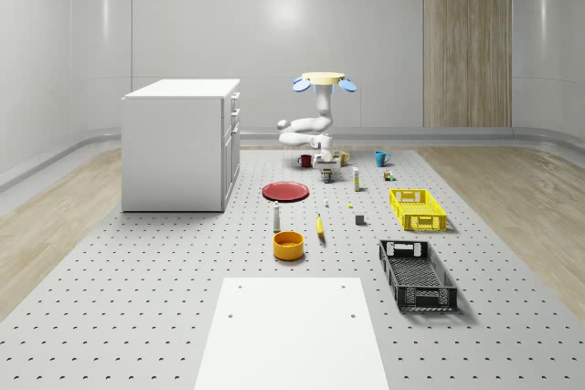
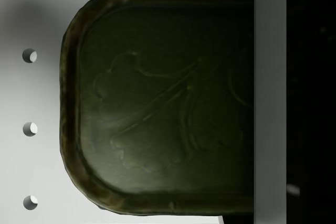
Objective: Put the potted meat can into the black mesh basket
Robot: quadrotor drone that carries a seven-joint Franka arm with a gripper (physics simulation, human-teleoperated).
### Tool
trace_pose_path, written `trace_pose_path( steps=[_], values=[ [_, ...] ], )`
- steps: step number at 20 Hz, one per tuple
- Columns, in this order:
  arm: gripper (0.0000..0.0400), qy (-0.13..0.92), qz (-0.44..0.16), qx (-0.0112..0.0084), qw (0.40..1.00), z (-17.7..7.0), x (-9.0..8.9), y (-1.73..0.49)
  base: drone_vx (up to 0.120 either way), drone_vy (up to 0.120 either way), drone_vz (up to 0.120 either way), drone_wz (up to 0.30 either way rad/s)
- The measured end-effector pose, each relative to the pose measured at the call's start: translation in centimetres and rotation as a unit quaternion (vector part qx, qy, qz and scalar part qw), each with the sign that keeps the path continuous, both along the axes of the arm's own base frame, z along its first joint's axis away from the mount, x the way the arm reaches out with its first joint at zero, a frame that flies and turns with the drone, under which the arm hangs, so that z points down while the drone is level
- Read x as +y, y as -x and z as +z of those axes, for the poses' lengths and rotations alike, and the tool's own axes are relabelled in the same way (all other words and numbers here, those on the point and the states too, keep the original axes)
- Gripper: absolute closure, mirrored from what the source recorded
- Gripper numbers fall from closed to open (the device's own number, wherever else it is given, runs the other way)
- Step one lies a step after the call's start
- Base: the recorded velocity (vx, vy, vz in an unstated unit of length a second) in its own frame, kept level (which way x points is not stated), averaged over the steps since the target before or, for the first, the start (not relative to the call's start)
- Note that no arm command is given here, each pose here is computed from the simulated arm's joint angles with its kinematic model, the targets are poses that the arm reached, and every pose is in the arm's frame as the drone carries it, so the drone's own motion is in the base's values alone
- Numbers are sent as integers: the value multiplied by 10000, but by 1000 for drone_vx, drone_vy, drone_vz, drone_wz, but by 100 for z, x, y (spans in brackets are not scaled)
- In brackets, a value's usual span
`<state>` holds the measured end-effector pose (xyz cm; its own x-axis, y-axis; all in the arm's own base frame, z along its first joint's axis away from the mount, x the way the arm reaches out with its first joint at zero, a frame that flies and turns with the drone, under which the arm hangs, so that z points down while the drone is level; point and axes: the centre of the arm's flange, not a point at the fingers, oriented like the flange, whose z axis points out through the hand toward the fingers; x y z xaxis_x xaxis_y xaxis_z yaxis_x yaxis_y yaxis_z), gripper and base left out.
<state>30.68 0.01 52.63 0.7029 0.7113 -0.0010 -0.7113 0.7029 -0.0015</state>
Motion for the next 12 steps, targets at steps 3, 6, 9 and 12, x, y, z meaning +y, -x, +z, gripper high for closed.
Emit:
trace_pose_path(
  steps=[3,6,9,12],
  values=[
    [118,-2,7,0,10000,-46,0,0,0,0,0,0],
    [118,3,4,0,10000,-146,1,0,0,0,13,0],
    [118,6,3,1,10000,-245,2,0,0,0,120,0],
    [118,7,2,1,10000,-305,2,0,67,0,120,0]
  ],
)
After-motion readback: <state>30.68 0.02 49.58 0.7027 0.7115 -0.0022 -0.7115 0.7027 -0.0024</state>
